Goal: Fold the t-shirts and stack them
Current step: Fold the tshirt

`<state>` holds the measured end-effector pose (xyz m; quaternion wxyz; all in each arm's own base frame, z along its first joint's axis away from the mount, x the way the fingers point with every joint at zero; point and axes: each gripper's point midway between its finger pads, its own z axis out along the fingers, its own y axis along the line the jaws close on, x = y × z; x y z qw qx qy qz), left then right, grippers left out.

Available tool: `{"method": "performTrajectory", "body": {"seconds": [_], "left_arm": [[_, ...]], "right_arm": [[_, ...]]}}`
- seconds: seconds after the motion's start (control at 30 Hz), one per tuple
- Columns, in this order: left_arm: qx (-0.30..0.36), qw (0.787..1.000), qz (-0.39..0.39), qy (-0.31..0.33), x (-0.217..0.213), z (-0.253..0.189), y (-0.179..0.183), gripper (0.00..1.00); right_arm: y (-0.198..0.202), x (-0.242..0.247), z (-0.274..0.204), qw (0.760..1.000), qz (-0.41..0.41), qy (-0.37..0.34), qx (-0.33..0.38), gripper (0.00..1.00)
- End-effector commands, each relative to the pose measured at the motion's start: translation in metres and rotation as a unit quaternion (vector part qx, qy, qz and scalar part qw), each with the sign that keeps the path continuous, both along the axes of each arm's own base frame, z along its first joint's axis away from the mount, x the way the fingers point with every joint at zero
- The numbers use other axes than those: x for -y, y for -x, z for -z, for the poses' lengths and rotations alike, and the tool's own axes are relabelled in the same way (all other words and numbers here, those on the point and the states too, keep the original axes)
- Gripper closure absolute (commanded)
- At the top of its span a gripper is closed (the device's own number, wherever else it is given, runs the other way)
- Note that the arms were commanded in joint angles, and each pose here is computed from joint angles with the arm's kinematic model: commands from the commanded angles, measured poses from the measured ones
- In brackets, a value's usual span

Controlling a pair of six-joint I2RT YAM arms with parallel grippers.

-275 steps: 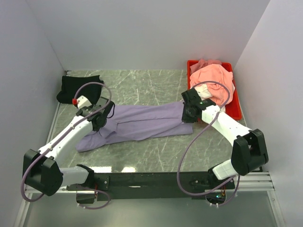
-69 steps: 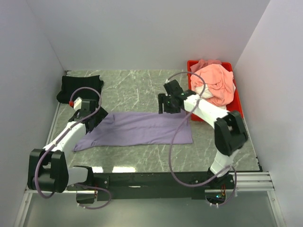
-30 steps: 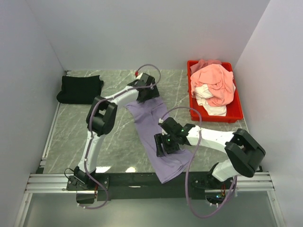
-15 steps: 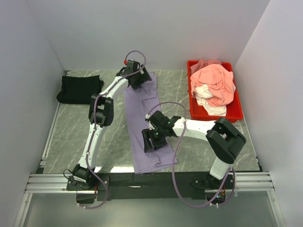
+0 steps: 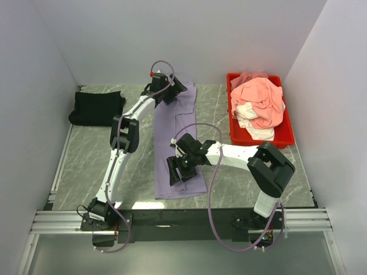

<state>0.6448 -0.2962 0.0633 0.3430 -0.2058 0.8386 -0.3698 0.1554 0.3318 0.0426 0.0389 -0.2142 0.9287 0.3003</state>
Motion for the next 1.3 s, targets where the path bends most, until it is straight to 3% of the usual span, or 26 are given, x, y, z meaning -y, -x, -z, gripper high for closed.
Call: {"method": "performTrajectory", "body": {"seconds": [0.0,0.1,0.2,0.3,0.33,0.4,0.43,0.5,0.53,0.7,0.87,1.13,1.27], "left_arm": [[-0.029,0.999,-0.001,0.020,0.005,0.041,0.001,0.01],[-0.012,0.999,0.006,0.041,0.008,0.025,-0.004,0.01],[0.031,0.998,0.026,0.052,0.014,-0.026,-0.005,0.01],[0.100,0.994,0.022,0.044,0.012,-0.105,-0.005,0.00],[0.132,0.990,0.023,0.050,0.010,-0.150,-0.001,0.01],[0.153,0.987,0.027,0.043,0.007,-0.180,0.008,0.01],[0.180,0.982,0.028,0.045,0.003,-0.221,0.019,0.01],[0.179,0.983,0.033,0.017,-0.001,-0.231,0.037,0.00],[0.205,0.978,0.031,0.015,-0.007,-0.270,0.055,0.01],[0.152,0.986,0.019,-0.067,-0.023,-0.245,0.134,0.01],[0.071,0.992,0.020,-0.105,-0.037,-0.176,0.248,0.01],[-0.060,0.987,-0.021,-0.149,-0.085,-0.083,0.385,0.01],[-0.111,0.983,0.016,-0.143,-0.083,-0.046,0.439,0.01]], "right_arm": [[-0.004,-0.009,-0.005,1.000,-0.006,0.000,0.011,0.27],[-0.018,-0.001,-0.009,0.998,0.017,0.028,0.046,0.27],[-0.027,0.001,-0.026,0.996,0.031,0.025,0.075,0.27],[-0.040,0.002,-0.052,0.992,0.046,0.013,0.120,0.27],[-0.042,0.004,-0.058,0.990,0.049,0.013,0.131,0.27],[-0.050,0.007,-0.082,0.985,0.065,0.001,0.161,0.26],[-0.055,0.013,-0.087,0.981,0.081,0.009,0.177,0.26],[-0.059,0.023,-0.103,0.974,0.107,0.001,0.197,0.25],[-0.062,0.029,-0.107,0.971,0.122,0.005,0.206,0.25],[-0.064,0.073,-0.105,0.963,0.181,0.000,0.202,0.25],[-0.054,0.109,-0.079,0.963,0.205,0.013,0.177,0.24],[-0.028,0.111,-0.045,0.975,0.180,-0.005,0.132,0.23],[-0.015,0.110,-0.026,0.980,0.167,0.001,0.106,0.22]]}}
